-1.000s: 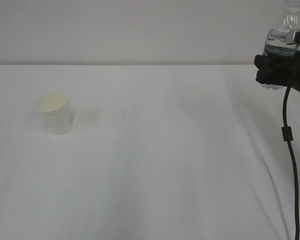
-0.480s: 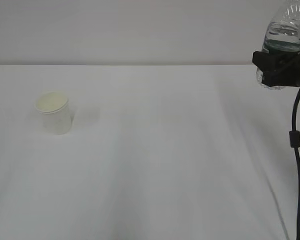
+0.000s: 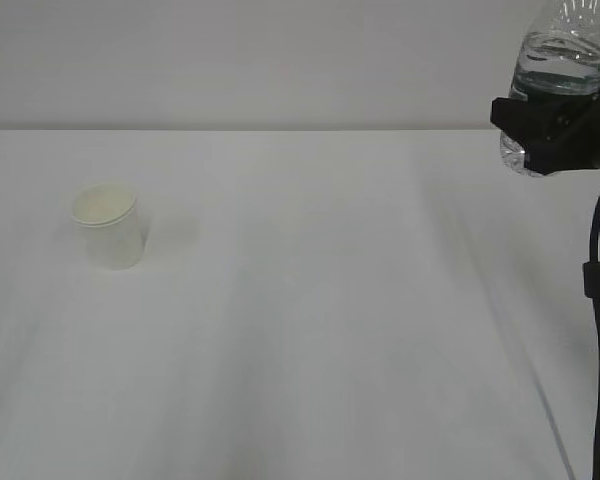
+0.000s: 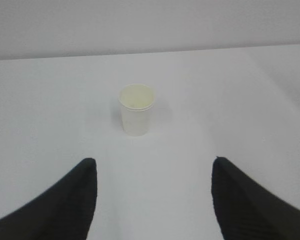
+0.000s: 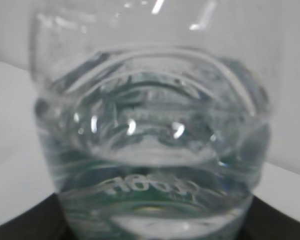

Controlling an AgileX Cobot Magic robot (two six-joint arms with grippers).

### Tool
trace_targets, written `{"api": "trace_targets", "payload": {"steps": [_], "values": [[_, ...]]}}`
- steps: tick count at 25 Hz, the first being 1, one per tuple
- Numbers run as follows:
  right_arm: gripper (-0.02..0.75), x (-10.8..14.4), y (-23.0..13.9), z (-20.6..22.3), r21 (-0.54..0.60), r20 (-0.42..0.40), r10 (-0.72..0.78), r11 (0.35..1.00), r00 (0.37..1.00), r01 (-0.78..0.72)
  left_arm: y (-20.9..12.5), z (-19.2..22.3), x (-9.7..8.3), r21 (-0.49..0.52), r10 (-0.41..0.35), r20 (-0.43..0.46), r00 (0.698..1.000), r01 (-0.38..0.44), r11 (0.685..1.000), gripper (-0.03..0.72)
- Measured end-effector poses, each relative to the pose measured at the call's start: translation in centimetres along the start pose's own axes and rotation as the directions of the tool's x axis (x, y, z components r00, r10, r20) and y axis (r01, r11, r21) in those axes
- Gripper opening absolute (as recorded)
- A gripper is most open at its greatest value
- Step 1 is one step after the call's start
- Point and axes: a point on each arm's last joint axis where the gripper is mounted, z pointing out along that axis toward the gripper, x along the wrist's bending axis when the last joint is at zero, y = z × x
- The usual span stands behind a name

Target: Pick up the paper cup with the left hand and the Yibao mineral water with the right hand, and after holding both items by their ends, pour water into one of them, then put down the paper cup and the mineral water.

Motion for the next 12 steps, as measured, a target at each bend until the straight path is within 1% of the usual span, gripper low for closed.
{"api": "trace_targets", "payload": {"steps": [6, 10, 12], "values": [[0.403, 0.7, 0.4, -0.4, 0.016, -0.065, -0.018, 1.0, 0.998, 0.019, -0.3, 0.6, 0.2, -0.043, -0.013, -0.005, 1.0, 0.013, 0.999, 0.508], [0.403, 1.0, 1.0, -0.8, 0.009, -0.083, -0.022, 1.0, 0.996, 0.023, -0.8, 1.3, 0.4, -0.059, -0.021, -0.014, 1.0, 0.02, 0.998, 0.51], [0.402, 1.1, 1.3, -1.0, 0.003, -0.089, -0.027, 1.0, 0.996, 0.027, -1.1, 1.7, 0.5, -0.053, -0.024, -0.018, 1.0, 0.023, 0.998, 0.524]]}}
